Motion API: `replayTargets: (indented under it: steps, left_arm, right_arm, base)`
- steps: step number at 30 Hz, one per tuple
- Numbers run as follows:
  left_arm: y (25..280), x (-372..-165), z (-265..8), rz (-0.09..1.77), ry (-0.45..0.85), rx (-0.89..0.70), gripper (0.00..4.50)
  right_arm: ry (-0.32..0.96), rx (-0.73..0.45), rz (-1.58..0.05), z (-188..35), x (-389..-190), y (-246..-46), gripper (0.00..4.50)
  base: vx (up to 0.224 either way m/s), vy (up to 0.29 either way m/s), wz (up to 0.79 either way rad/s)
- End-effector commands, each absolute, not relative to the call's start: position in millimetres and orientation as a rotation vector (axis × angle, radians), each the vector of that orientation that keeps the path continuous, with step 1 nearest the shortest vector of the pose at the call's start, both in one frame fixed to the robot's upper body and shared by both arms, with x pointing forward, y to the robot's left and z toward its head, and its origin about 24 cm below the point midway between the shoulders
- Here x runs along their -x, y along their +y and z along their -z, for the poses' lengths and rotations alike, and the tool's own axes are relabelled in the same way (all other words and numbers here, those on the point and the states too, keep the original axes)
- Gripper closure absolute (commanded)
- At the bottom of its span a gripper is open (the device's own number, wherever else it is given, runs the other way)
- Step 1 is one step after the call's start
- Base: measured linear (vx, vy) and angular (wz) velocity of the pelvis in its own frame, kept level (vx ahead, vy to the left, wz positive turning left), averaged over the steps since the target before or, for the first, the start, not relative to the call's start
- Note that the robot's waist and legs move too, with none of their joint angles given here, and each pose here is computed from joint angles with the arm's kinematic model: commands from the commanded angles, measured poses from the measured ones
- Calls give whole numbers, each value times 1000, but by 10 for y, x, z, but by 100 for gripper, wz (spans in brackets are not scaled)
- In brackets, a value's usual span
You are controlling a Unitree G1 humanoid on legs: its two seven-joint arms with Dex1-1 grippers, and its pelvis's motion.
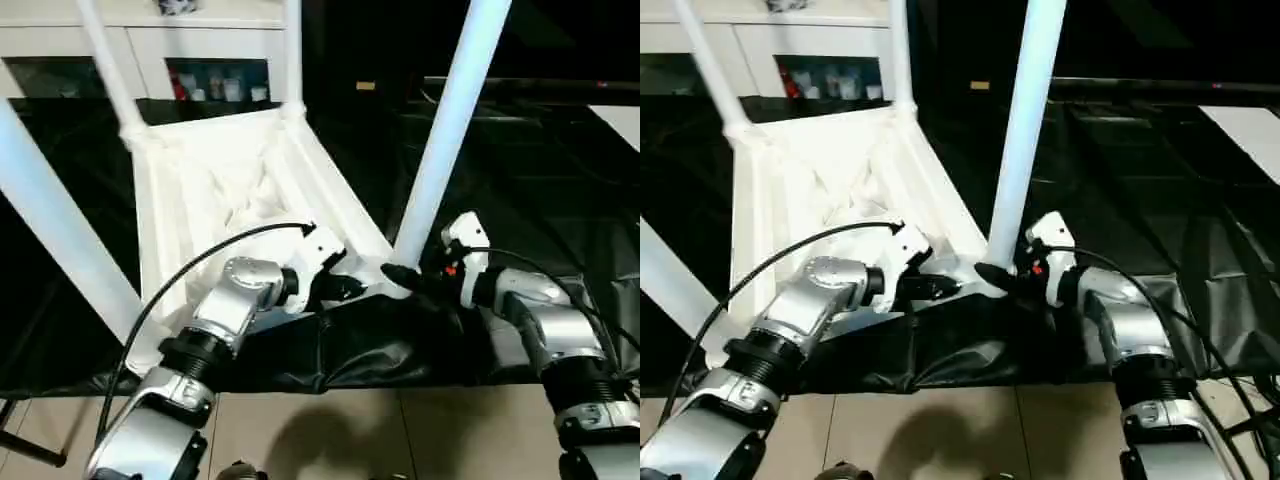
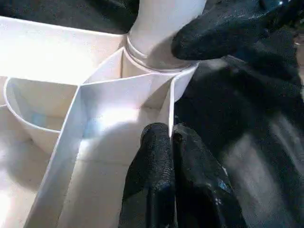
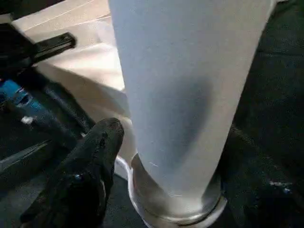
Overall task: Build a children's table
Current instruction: Rotate leg to tighten
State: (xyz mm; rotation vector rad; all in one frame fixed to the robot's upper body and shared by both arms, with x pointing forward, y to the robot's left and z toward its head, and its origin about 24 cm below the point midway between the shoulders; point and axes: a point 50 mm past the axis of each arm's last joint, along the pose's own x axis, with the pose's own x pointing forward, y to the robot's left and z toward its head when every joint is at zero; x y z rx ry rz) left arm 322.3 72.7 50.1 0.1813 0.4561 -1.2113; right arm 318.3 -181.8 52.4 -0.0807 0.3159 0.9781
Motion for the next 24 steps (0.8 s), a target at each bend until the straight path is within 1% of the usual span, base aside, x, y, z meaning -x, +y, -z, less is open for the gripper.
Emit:
replayTargets:
  steps: [1, 4, 8, 10, 13, 14, 15, 16, 18, 21, 24]
  left_arm:
    - [629, -3190, -696, 1335, 329, -173, 450]
    - [695, -3146, -704, 1401, 337, -183, 450]
    - [747, -3108, -707, 1458, 353, -190, 450]
    - [769, -3098, -709, 1475, 359, -195, 450]
    - [783, -3104, -708, 1472, 361, -198, 450]
    - [786, -3107, -709, 1470, 361, -198, 450]
    - [788, -3108, -709, 1471, 362, -197, 450]
    - [788, -3110, -712, 1470, 363, -196, 450]
    - [788, -3110, -713, 1470, 363, -196, 450]
    - [788, -3112, -714, 1467, 365, -193, 450]
    - [788, -3130, -710, 1444, 368, -190, 450]
  right_arm:
    - [330, 117, -1091, -526, -3110, -1790, 134]
    - [336, 148, -1107, -557, -3103, -1858, 134]
    - [346, 172, -1127, -554, -3100, -1873, 134]
    - [362, 182, -1146, -523, -3094, -1843, 160]
    - [373, 179, -1174, -507, -3081, -1811, 170]
    - [374, 177, -1182, -507, -3078, -1804, 193]
    - [376, 173, -1192, -507, -3073, -1796, 193]
    - [379, 169, -1207, -506, -3065, -1788, 206]
    - [382, 169, -1212, -505, -3060, -1786, 208]
    - [390, 161, -1225, -496, -3047, -1778, 228]
    - [390, 132, -1231, -472, -3032, -1749, 234]
  base:
    - [0, 0, 0]
    - [0, 0, 0]
    - [0, 0, 0]
    - [0, 0, 0]
    - [0, 0, 0]
    - [0, 0, 0]
    - [0, 0, 0]
    - [0, 0, 0]
    - [0, 0, 0]
    - [0, 0, 0]
    - [0, 0, 0]
